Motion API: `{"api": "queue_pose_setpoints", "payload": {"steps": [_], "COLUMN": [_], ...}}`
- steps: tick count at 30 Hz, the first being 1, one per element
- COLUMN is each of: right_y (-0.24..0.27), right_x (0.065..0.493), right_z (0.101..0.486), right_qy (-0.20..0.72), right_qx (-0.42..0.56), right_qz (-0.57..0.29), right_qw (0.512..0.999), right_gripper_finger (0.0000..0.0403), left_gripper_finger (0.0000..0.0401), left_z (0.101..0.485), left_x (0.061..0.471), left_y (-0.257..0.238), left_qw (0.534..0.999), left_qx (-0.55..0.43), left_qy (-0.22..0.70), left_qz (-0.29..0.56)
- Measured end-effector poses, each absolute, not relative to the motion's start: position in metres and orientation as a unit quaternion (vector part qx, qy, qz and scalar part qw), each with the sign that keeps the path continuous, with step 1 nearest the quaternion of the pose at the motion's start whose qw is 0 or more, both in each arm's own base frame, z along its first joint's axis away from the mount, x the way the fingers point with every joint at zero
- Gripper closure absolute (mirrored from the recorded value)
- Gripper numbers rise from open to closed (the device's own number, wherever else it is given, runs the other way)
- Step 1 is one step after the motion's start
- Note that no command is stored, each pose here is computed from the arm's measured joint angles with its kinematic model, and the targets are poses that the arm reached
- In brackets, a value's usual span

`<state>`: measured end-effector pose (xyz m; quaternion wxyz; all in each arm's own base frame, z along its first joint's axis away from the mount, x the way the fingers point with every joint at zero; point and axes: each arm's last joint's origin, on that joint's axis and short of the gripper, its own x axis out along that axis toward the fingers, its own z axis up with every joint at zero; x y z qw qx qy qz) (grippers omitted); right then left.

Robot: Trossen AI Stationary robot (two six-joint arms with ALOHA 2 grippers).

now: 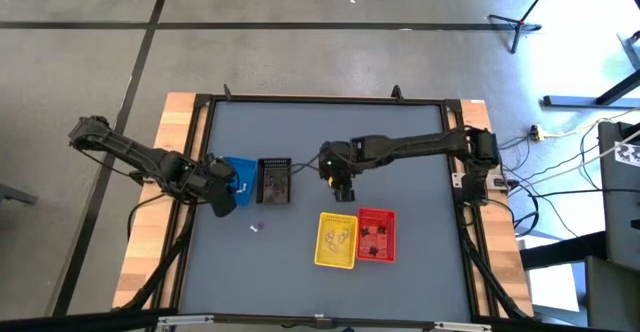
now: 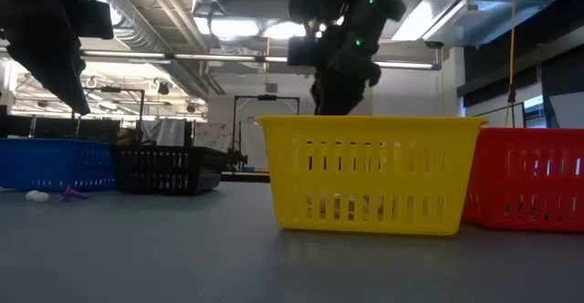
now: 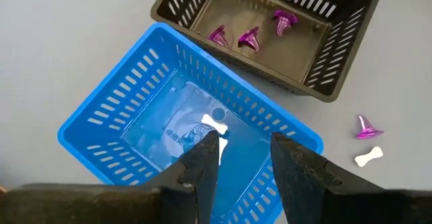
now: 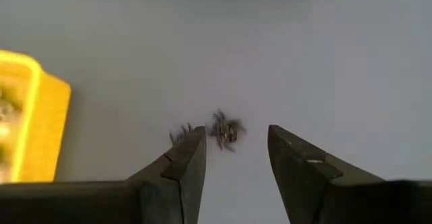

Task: Sort Halloween decoration
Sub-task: Put the spider toy into the red bin

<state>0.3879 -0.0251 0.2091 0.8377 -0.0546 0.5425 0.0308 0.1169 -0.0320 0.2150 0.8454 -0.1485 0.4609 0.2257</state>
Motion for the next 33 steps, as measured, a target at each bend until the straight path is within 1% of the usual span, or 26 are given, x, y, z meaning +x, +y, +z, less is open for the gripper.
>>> {"api": "queue_pose_setpoints", "payload": {"steps": [8,15,22,26,33], "right_y": [-0.041,-0.039,-0.039,-0.039,-0.042], "right_x": [0.394,0.396,0.403,0.404,0.403], "right_z": [0.182,0.170,0.161,0.151,0.142], "right_qy": [0.567,0.573,0.562,0.574,0.595], "right_qx": [-0.030,-0.018,-0.017,-0.013,-0.037], "right_qz": [0.040,0.094,0.097,0.100,0.063], "right_qw": [0.823,0.814,0.821,0.813,0.800], "right_gripper_finger": [0.0244,0.0244,0.0244,0.0244,0.0244], "left_gripper_finger": [0.0275,0.0275,0.0275,0.0275,0.0275], "left_z": [0.216,0.216,0.216,0.216,0.216], "left_x": [0.118,0.118,0.118,0.118,0.118], "left_y": [-0.032,-0.031,-0.031,-0.031,-0.031], "left_qw": [0.849,0.851,0.851,0.852,0.852], "left_qx": [-0.147,-0.139,-0.139,-0.140,-0.141], "left_qy": [0.454,0.445,0.445,0.445,0.443], "left_qz": [0.229,0.240,0.240,0.240,0.239]}}
